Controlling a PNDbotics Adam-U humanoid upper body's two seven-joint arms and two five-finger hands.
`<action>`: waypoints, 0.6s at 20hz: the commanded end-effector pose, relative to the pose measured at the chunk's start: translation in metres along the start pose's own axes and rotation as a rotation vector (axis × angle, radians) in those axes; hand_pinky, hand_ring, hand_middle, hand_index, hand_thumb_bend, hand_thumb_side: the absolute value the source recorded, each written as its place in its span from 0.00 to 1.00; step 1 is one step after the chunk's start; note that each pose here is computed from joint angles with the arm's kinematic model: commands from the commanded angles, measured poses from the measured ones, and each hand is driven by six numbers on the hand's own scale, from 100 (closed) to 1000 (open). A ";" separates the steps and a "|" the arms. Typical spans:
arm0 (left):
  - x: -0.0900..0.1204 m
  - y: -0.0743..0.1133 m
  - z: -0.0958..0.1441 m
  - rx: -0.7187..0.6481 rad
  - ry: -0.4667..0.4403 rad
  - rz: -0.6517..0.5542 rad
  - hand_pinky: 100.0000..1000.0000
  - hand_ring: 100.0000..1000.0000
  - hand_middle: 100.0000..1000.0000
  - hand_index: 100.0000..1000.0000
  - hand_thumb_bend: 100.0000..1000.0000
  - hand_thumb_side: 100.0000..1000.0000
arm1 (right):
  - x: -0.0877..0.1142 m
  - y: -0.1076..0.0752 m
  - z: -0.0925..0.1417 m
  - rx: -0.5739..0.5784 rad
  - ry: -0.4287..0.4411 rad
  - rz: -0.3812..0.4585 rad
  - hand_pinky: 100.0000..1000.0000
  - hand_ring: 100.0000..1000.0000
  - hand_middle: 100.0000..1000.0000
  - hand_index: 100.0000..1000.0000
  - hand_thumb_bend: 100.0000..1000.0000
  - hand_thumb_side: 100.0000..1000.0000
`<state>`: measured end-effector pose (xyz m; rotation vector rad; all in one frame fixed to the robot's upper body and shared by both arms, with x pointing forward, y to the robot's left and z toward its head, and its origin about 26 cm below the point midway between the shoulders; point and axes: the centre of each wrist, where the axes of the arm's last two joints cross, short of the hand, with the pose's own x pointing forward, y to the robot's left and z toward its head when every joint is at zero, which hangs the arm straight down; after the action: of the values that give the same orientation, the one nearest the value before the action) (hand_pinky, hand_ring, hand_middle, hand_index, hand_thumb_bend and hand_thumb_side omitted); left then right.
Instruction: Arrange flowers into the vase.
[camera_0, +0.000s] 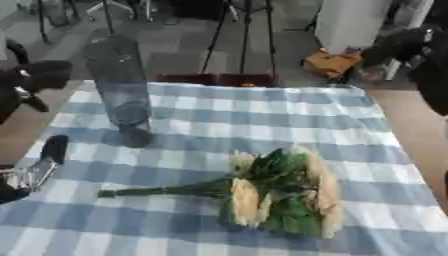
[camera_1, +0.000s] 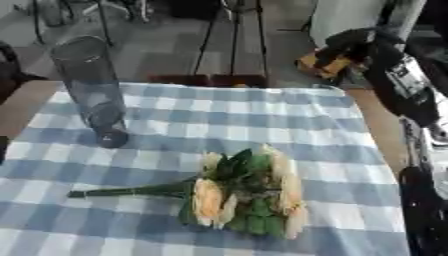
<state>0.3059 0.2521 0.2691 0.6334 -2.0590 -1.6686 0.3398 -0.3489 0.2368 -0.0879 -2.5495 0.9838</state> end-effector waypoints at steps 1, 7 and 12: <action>0.007 0.013 -0.006 -0.097 -0.016 -0.036 0.65 0.89 1.00 1.00 0.00 0.43 | 0.005 -0.010 -0.004 0.053 -0.030 0.056 0.73 0.58 0.51 0.77 0.00 1.00; 0.022 0.016 -0.028 -0.238 -0.037 -0.034 0.67 0.90 1.00 1.00 0.00 0.52 | 0.004 -0.009 -0.004 0.056 -0.029 0.054 0.73 0.58 0.51 0.77 0.00 1.00; 0.037 0.013 -0.045 -0.267 -0.023 -0.001 0.65 0.89 1.00 1.00 0.00 0.54 | 0.003 -0.009 -0.002 0.057 -0.024 0.052 0.73 0.58 0.50 0.77 0.00 1.00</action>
<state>0.3048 0.2004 0.2856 0.5073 -1.8037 -1.9126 0.3405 -0.3497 0.2350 -0.0870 -2.5405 0.9850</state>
